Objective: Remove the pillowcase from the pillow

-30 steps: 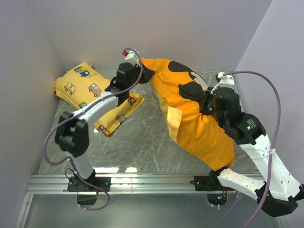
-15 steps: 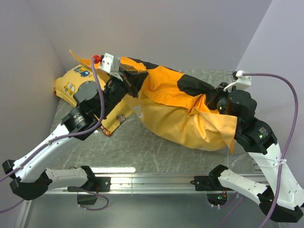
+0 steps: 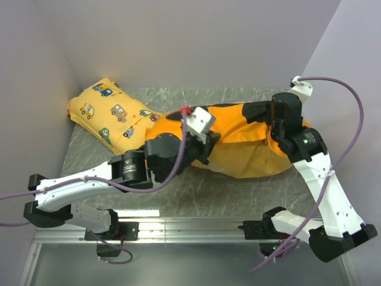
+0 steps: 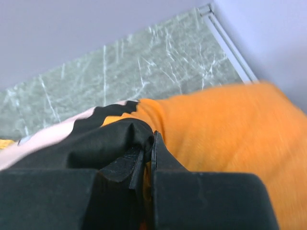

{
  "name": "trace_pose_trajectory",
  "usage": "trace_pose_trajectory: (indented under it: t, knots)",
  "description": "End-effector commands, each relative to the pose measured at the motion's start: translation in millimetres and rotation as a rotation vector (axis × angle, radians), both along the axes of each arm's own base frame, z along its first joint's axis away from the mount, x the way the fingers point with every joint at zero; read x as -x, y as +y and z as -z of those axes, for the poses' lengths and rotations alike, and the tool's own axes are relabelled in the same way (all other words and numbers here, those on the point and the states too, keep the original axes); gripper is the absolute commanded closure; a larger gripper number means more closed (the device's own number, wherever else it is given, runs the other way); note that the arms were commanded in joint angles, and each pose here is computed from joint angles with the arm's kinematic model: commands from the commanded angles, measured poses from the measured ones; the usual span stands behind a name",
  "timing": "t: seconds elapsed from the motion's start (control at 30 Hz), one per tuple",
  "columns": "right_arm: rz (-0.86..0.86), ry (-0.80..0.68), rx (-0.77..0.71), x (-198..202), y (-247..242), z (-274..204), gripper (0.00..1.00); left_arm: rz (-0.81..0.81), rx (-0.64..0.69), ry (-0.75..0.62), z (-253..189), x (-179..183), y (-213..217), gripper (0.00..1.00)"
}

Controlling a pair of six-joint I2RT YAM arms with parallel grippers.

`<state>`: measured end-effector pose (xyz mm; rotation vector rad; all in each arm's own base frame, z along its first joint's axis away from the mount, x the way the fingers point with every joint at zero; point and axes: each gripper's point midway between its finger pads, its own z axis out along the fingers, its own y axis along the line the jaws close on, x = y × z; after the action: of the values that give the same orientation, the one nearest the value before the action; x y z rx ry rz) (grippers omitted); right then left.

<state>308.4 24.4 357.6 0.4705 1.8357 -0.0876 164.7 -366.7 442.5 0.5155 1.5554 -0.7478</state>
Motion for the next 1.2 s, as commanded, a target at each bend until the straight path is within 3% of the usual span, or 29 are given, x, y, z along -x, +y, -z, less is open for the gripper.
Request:
trace_pose_trajectory:
  t: [0.0,0.13,0.2,0.33,0.5,0.57,0.67,0.7,0.77,0.8,0.9,1.0,1.17]
  knots:
    - [0.044,-0.224,-0.133,-7.5,-1.6,-57.7,1.0,0.071,0.224,-0.021,-76.8,27.4,1.4,1.0]
    - [0.053,-0.232,-0.119,-10.9,-4.5,-64.6,0.99,-0.026,0.295,-0.002,-96.4,11.7,10.6,0.99]
    - [0.05,-0.16,-0.084,-27.2,0.1,-50.3,0.99,-0.069,0.279,0.026,-87.5,-7.5,7.7,1.0]
    - [0.001,-0.03,-0.042,-68.0,19.4,-10.5,0.97,-0.027,0.355,0.151,-71.2,-78.4,14.0,1.0]
    - [-0.069,0.253,0.021,-128.2,47.9,94.1,0.92,-0.056,0.35,0.388,4.1,-168.4,6.7,0.99]
    - [-0.091,0.404,0.037,-149.7,59.3,159.2,0.91,-0.057,0.33,0.497,57.2,-207.8,5.5,0.99]
    - [-0.126,0.52,0.031,-170.0,70.9,214.3,0.81,-0.145,0.3,0.605,119.6,-249.5,11.9,1.0]
    - [-0.125,0.536,0.035,-172.1,70.2,219.5,0.68,-0.157,0.292,0.625,131.2,-256.5,12.8,1.0]
    - [-0.126,0.509,0.032,-179.7,71.3,210.5,0.5,-0.184,0.275,0.67,159.1,-270.2,13.8,1.0]
    - [-0.119,0.475,0.033,-181.9,69.8,198.9,0.35,-0.192,0.274,0.681,165.4,-274.0,14.2,1.0]
    - [-0.104,0.344,0.037,-181.0,61.8,138.6,0.19,-0.228,0.256,0.716,190.1,-288.2,16.4,1.0]
    - [-0.097,0.163,0.027,-172.9,54.4,53.3,0.11,-0.258,0.24,0.754,212.4,-303.7,18.4,0.99]
    - [-0.156,-0.021,-0.021,-139.7,55.5,-39.5,0.08,-0.286,0.228,0.79,237.0,-323.3,21.6,0.99]
